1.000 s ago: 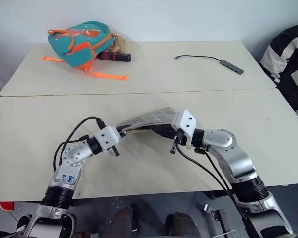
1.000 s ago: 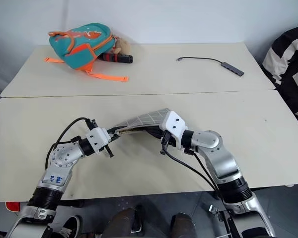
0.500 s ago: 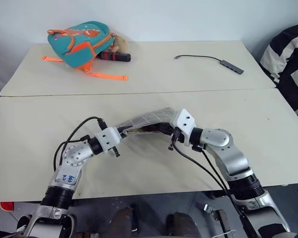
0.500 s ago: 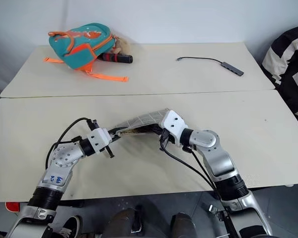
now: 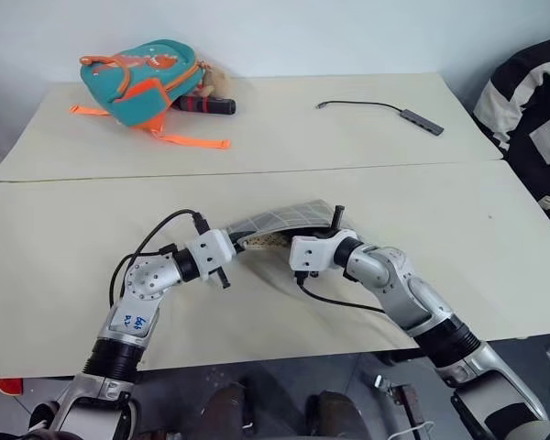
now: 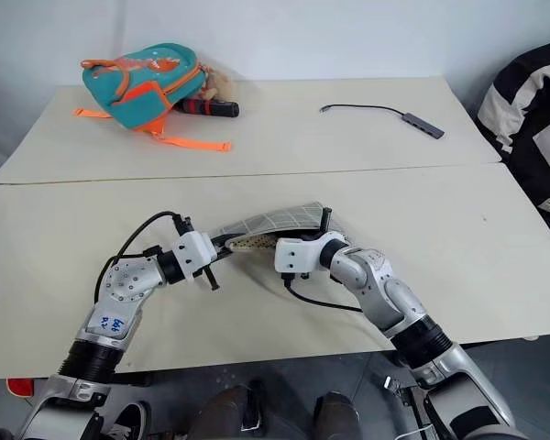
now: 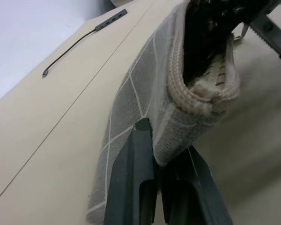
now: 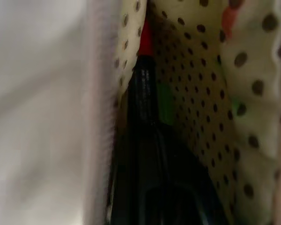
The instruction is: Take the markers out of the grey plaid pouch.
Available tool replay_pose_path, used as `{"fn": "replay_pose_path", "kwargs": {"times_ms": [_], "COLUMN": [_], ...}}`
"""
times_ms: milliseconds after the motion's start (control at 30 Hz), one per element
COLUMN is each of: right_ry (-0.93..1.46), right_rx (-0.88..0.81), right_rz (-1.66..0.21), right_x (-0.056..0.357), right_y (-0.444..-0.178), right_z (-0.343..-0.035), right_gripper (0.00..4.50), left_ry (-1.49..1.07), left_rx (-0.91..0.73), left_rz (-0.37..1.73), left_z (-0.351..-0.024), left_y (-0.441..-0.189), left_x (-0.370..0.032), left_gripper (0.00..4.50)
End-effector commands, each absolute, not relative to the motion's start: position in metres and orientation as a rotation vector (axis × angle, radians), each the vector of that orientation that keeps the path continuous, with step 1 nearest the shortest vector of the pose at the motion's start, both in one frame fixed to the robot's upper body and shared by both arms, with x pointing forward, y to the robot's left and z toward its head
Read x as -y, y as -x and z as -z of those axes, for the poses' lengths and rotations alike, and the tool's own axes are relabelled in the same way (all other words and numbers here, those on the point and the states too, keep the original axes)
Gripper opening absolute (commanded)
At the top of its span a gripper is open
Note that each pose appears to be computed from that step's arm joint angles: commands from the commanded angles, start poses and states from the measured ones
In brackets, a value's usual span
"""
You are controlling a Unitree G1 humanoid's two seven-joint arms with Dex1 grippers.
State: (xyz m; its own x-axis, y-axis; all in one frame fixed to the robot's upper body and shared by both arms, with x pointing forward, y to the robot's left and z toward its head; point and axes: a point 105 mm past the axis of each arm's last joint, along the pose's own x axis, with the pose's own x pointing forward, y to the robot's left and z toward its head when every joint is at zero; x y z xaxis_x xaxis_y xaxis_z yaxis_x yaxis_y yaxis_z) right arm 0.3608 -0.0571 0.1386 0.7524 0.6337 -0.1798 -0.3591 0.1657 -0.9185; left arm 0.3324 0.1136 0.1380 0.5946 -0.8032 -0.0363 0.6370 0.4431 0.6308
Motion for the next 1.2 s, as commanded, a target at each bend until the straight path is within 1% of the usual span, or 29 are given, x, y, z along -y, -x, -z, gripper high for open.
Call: {"fn": "replay_pose_path", "kwargs": {"times_ms": [33,100,133,167,333,367,500,600,767,1033,1200], "right_ry": [1.206,1.206,1.199,1.197,1.189,1.188,1.176,1.126,1.151,1.188,1.209], "right_rx": [0.287,0.282,0.278,0.277,0.276,0.276,0.265,0.262,0.316,0.344,0.335], "right_rz": [-0.663,-0.662,-0.667,-0.670,-0.680,-0.679,-0.681,-0.692,-0.691,-0.726,-0.738], "right_x": [0.066,0.068,0.069,0.069,0.068,0.068,0.067,0.065,0.058,0.041,0.034], "right_y": [-0.367,-0.368,-0.368,-0.368,-0.365,-0.365,-0.364,-0.361,-0.360,-0.364,-0.374], "right_z": [-0.155,-0.155,-0.155,-0.155,-0.155,-0.155,-0.153,-0.153,-0.158,-0.157,-0.154], "right_gripper": [1.32,1.94,2.33,2.63,4.39,4.49,4.49,3.89,2.16,2.16,2.16], "left_ry": [-0.655,-0.651,-0.651,-0.650,-0.638,-0.636,-0.626,-0.620,-0.603,-0.491,-0.481], "left_rx": [0.353,0.343,0.339,0.337,0.333,0.333,0.339,0.344,0.343,0.369,0.363], "left_rz": [0.919,0.918,0.918,0.920,0.923,0.923,0.928,0.930,0.935,1.011,1.061], "left_z": [-0.152,-0.149,-0.148,-0.147,-0.147,-0.146,-0.147,-0.148,-0.149,-0.159,-0.157], "left_y": [-0.327,-0.327,-0.327,-0.327,-0.328,-0.328,-0.328,-0.328,-0.328,-0.320,-0.314], "left_x": [-0.107,-0.108,-0.108,-0.108,-0.107,-0.107,-0.105,-0.105,-0.106,-0.097,-0.089], "left_gripper": [0.00,0.00,0.00,0.00,0.00,0.00,0.00,0.00,0.00,0.00,0.00]}}
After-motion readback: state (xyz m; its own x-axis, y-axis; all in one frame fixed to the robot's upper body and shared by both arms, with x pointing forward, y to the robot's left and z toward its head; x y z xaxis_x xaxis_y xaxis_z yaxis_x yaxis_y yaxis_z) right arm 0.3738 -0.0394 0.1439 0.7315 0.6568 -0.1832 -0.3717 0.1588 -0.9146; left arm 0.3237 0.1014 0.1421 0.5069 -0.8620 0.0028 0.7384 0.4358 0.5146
